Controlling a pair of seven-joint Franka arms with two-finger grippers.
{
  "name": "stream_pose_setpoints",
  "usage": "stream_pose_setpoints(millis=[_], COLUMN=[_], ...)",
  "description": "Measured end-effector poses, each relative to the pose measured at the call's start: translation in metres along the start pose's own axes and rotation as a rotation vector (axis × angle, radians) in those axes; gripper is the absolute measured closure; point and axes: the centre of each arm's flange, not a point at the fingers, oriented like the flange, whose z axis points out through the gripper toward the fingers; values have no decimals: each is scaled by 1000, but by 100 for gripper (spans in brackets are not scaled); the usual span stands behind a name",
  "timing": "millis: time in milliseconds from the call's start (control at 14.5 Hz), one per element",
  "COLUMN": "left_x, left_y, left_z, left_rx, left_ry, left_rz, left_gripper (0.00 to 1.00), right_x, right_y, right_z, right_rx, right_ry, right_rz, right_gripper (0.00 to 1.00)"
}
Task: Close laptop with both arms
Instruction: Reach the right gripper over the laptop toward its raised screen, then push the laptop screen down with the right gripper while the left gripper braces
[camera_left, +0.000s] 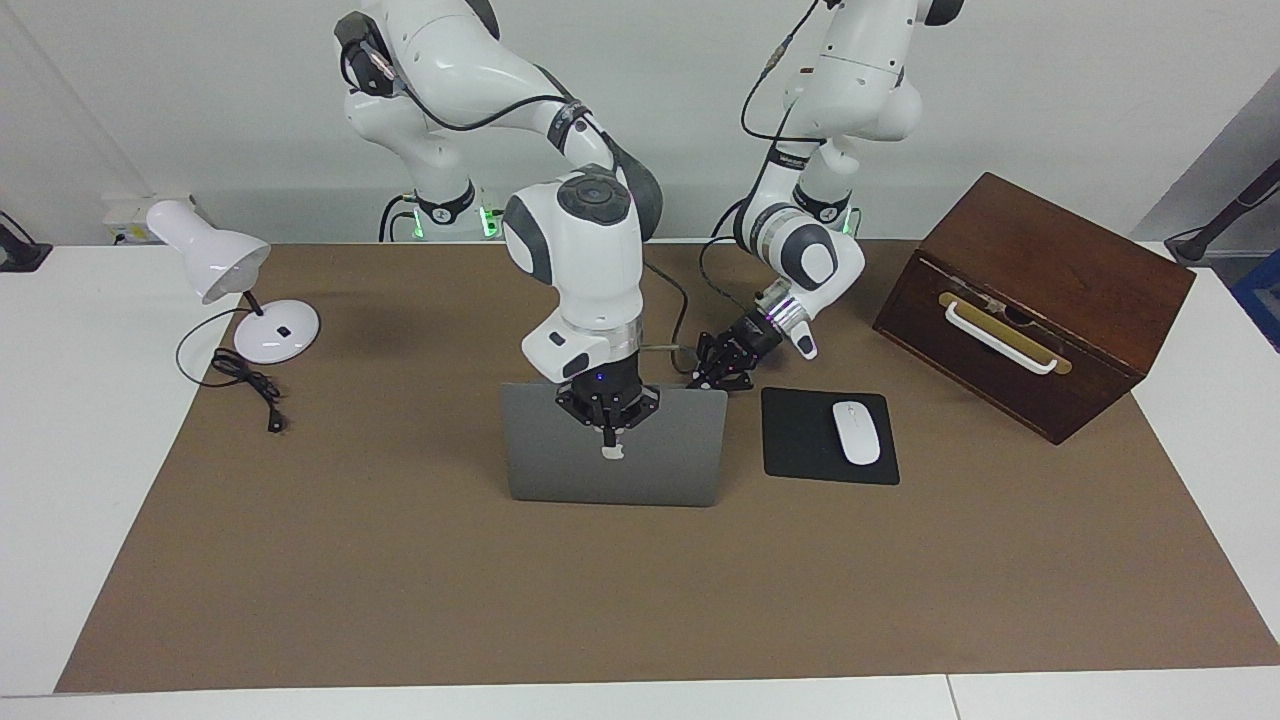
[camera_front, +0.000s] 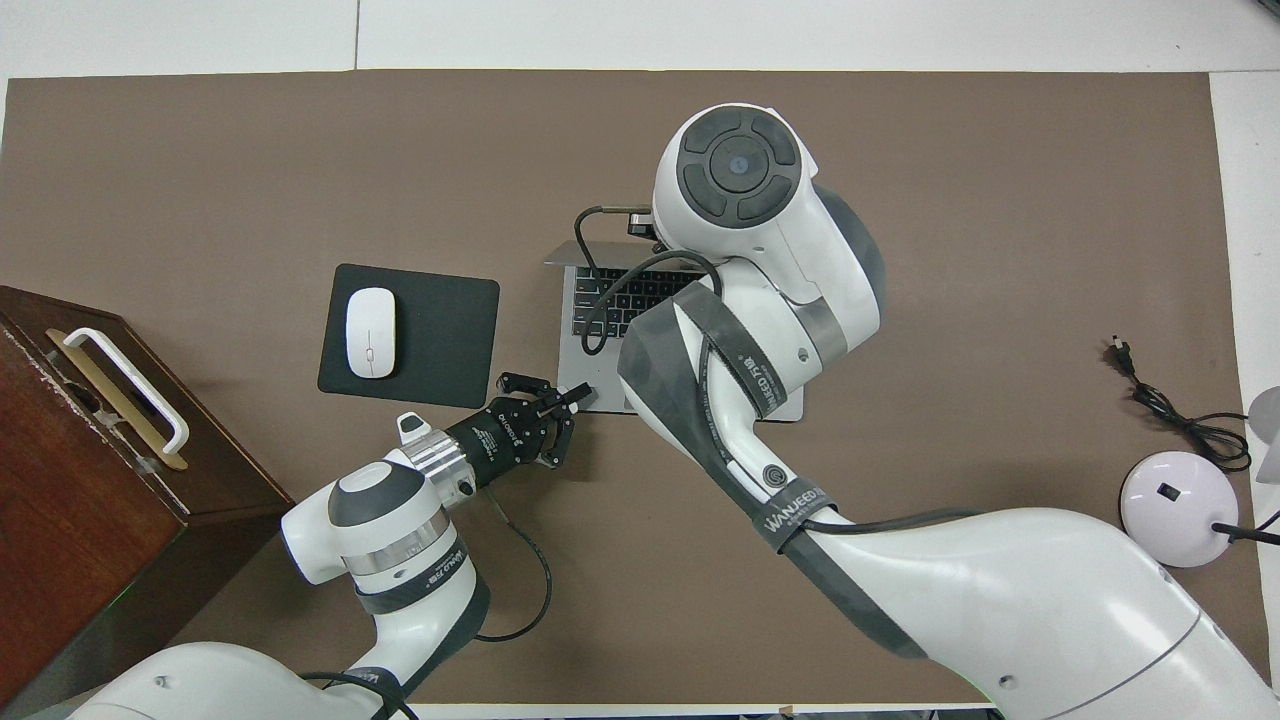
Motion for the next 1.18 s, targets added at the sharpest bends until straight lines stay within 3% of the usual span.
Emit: stream_pose_setpoints(millis=[1176], left_x=[0], left_y=[0], left_z=[0], left_rx=[0], left_ry=[0], left_rz=[0], left_gripper=[99], right_x=[-28], right_y=[-4], right_z=[32], right_rx=[2], right_ry=[-146], right_rz=[59], right_gripper=[99])
